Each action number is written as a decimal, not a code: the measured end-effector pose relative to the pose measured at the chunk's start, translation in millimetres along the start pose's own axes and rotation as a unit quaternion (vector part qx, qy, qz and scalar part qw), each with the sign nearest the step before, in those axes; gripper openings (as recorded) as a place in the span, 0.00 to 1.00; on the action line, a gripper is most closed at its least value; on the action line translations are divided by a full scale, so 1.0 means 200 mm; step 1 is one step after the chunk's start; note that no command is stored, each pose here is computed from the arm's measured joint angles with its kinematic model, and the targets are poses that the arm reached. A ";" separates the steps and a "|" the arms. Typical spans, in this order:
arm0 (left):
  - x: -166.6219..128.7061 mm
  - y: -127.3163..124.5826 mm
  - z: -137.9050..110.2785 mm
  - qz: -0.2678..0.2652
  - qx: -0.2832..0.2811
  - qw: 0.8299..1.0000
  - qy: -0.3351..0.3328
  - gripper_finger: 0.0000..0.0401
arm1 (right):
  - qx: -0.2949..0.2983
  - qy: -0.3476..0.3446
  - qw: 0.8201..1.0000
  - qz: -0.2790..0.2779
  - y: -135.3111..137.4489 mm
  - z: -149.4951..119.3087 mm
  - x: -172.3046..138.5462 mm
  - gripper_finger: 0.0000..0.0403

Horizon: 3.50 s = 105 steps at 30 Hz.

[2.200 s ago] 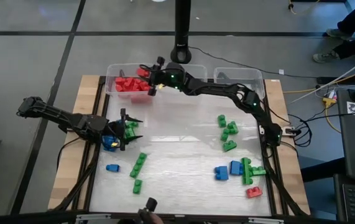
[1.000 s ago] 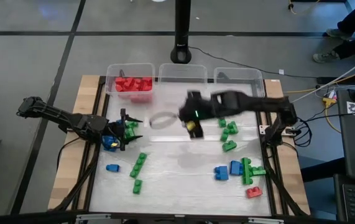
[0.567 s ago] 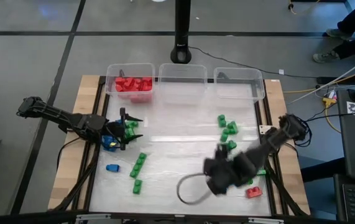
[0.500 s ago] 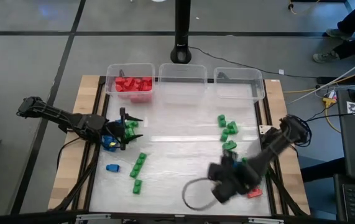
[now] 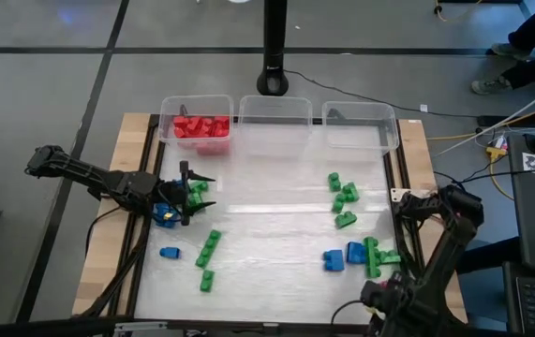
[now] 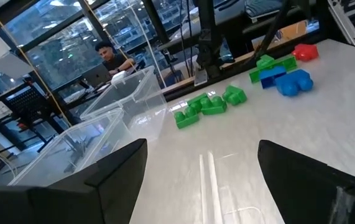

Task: Sort blocks
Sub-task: Put the red game piece into the left transparent bin

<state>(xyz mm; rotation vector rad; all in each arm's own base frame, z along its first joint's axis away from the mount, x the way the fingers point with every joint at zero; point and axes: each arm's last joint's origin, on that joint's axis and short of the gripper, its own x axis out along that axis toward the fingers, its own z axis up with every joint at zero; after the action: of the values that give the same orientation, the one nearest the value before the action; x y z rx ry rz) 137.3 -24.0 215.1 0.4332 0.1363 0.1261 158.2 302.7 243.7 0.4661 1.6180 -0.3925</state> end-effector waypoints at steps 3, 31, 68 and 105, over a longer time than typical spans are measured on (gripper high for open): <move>0.00 0.00 0.00 0.000 -0.002 1.000 0.000 0.74 | -0.012 -0.002 1.000 -0.019 -0.03 -0.01 0.05 0.81; 0.00 0.00 0.00 0.000 -0.002 1.000 0.000 0.74 | -0.171 0.013 0.984 -0.053 -0.21 0.05 0.48 0.80; 0.00 0.00 0.01 0.004 -0.009 1.000 -0.010 0.74 | -0.250 -0.201 0.945 0.059 0.00 0.79 0.00 0.03; -0.07 0.02 -0.06 0.021 -0.032 0.998 0.059 0.74 | -0.265 -0.639 0.708 -0.143 -0.98 2.11 -0.48 0.05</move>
<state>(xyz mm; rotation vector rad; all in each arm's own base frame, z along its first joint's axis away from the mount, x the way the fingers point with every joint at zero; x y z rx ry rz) 120.5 -17.4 207.6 0.3653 0.2383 0.1976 424.0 -87.2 294.2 -0.4875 0.3346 -0.3204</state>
